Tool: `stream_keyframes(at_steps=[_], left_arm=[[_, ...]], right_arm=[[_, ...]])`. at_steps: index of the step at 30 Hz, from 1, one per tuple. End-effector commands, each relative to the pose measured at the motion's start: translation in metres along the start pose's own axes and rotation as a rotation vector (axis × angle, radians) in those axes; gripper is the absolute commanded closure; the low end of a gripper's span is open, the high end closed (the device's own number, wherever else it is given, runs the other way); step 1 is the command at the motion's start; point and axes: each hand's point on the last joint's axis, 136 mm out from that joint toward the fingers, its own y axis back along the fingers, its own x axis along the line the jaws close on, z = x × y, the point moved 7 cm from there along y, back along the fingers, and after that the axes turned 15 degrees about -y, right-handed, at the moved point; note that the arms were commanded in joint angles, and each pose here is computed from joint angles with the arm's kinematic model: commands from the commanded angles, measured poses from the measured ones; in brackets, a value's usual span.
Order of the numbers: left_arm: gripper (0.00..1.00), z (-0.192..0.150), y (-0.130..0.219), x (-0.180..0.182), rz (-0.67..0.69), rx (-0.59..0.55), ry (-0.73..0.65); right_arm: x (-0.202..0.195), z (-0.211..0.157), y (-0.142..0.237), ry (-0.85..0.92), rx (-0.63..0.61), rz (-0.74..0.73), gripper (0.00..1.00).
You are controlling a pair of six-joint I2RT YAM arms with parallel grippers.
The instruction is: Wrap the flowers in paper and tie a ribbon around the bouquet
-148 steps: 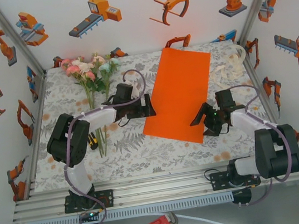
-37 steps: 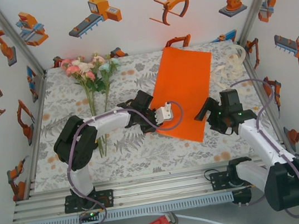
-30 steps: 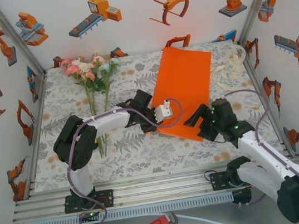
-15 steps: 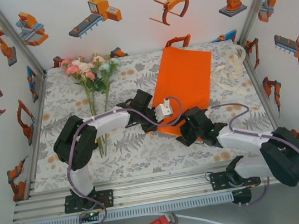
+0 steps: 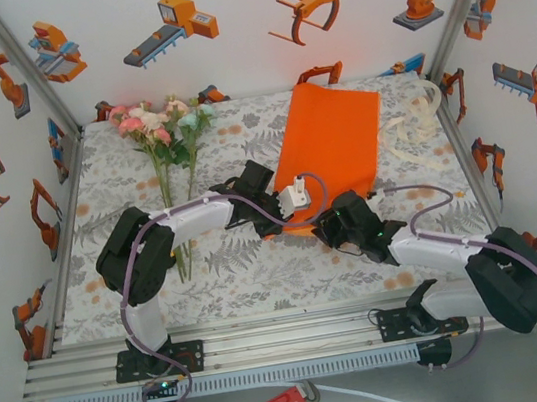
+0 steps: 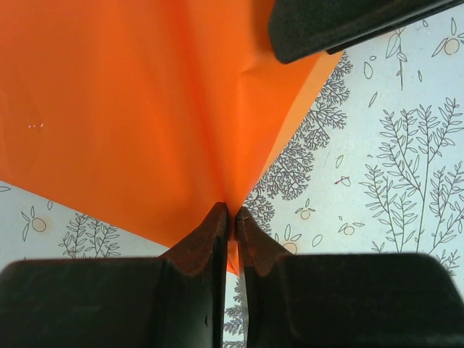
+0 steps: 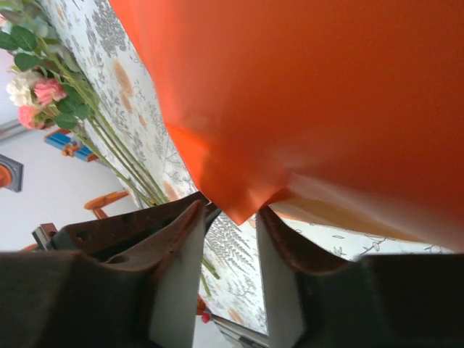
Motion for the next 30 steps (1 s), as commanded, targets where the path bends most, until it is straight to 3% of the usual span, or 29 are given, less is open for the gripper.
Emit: stream_keyframes(at_steps=[1,3,5,8,11,12,15,19,26,28,30], left_arm=[[0.84,0.004,0.007,0.001,0.004,-0.029,-0.002],[0.82,0.003,0.006,0.000,0.004,-0.025,-0.002],[0.72,0.002,0.006,0.001,0.008,-0.020,-0.001],[0.60,0.004,0.010,0.001,0.026,-0.036,-0.004],[0.42,0.010,0.021,0.001,0.072,-0.075,0.004],[0.32,0.011,0.026,0.001,0.102,-0.093,0.014],[0.25,0.016,0.041,-0.002,0.181,-0.158,0.042],[0.09,0.030,0.055,0.003,0.332,-0.269,0.109],[0.15,0.045,0.029,0.009,0.317,-0.311,0.102],[0.22,0.046,0.024,0.009,0.302,-0.337,0.107],[0.34,0.049,0.022,0.009,0.288,-0.364,0.116]], right_arm=[[0.008,0.004,0.003,0.035,-0.053,0.053,0.74],[0.013,0.004,0.007,0.084,-0.068,0.061,0.76],[0.019,0.004,0.011,0.153,-0.078,0.058,0.78],[0.024,0.003,0.013,0.202,-0.084,0.053,0.90],[0.024,0.003,0.013,0.225,-0.090,0.051,0.98],[0.026,0.003,0.013,0.236,-0.088,0.058,1.00],[0.033,0.000,0.014,0.265,-0.080,0.071,1.00],[0.042,-0.004,0.016,0.308,-0.068,0.072,1.00],[0.055,-0.012,0.022,0.330,-0.025,0.088,1.00],[0.057,-0.014,0.023,0.335,-0.019,0.085,1.00],[0.061,-0.014,0.026,0.341,-0.018,0.092,1.00]])
